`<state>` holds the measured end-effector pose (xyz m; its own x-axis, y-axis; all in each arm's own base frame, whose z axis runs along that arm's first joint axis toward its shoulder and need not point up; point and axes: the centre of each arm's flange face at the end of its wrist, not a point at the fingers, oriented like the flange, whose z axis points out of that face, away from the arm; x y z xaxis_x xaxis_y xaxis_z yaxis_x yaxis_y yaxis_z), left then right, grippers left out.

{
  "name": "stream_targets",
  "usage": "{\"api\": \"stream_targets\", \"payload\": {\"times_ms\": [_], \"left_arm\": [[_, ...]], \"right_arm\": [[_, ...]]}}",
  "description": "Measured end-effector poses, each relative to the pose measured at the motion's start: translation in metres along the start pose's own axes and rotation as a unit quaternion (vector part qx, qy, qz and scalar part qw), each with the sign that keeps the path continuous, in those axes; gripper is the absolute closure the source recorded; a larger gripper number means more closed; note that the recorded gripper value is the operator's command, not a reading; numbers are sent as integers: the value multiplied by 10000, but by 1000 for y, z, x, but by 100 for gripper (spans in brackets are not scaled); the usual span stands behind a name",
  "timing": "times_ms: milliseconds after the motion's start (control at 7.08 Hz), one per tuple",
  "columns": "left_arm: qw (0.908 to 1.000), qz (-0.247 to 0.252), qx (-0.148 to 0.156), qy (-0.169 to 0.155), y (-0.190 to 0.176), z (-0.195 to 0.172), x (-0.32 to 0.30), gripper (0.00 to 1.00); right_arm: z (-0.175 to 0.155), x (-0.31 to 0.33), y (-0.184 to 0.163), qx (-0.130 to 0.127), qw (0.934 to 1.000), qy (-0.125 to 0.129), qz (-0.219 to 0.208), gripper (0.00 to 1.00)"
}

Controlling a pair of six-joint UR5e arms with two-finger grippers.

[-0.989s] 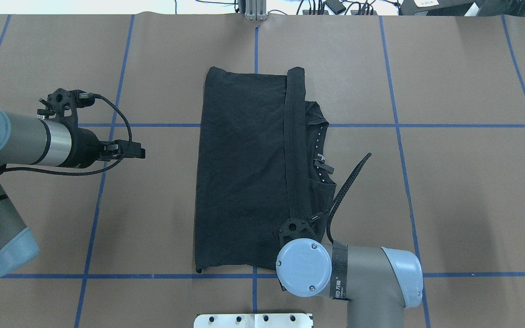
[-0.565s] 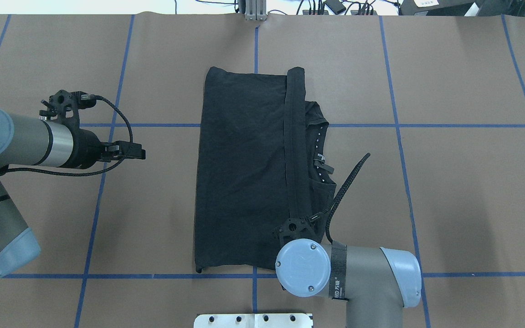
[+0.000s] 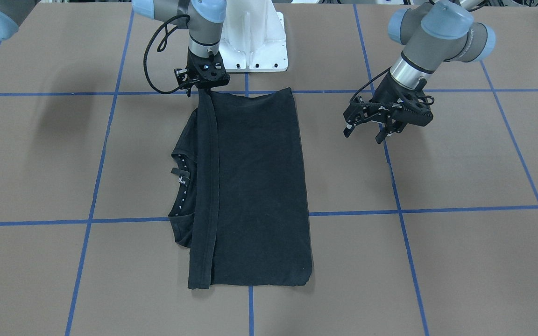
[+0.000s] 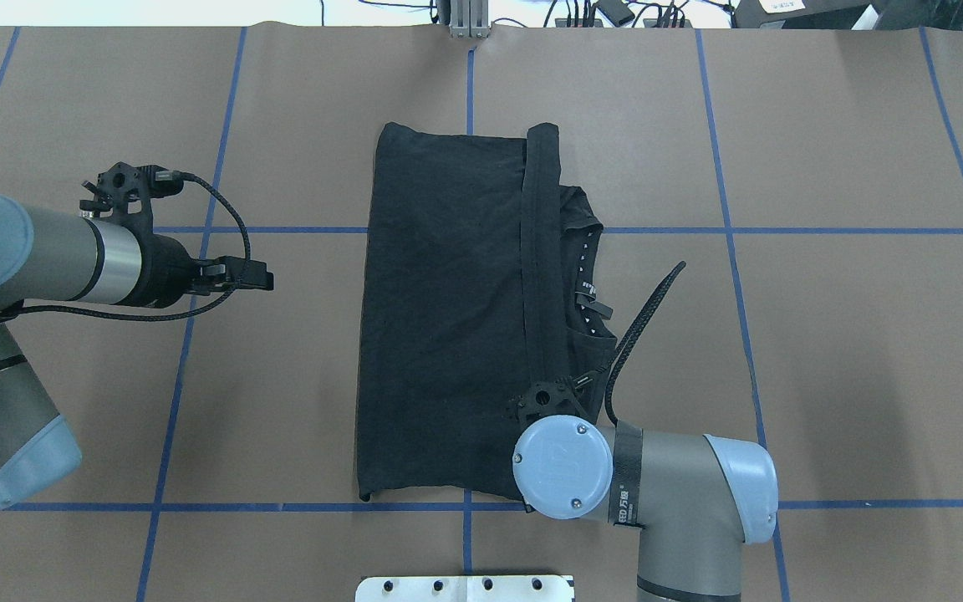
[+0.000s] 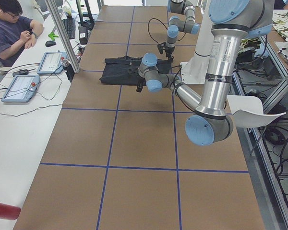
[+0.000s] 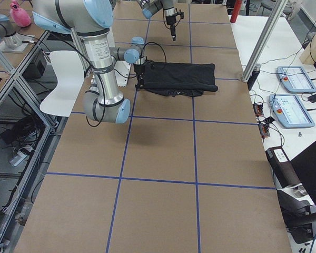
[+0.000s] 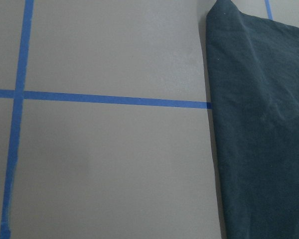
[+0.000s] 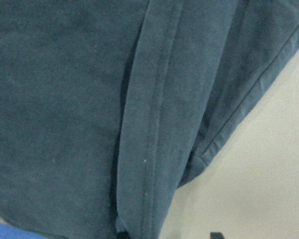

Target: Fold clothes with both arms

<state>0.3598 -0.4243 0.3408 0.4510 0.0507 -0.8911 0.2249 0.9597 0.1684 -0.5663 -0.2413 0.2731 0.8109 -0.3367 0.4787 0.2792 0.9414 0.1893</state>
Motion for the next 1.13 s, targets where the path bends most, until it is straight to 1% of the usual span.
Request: {"api": "stream_targets", "payload": {"times_ms": [424,707,989,1131], "left_arm": [[10000,6,8,22,-2,2,4,0],[10000,4,9,24,-2,2,4,0],[10000,11,7,27,-2,2,5,0],[10000,11,7,27,-2,2,5,0]], "right_arm": [[7,27,-10,5,9999,139,-78,41],[11,50,-7,-2,9996,203,-171,41],[6,69,-3,43,9995,182,-250,39],[-1,74,-10,93,9996,141,-245,37]]}}
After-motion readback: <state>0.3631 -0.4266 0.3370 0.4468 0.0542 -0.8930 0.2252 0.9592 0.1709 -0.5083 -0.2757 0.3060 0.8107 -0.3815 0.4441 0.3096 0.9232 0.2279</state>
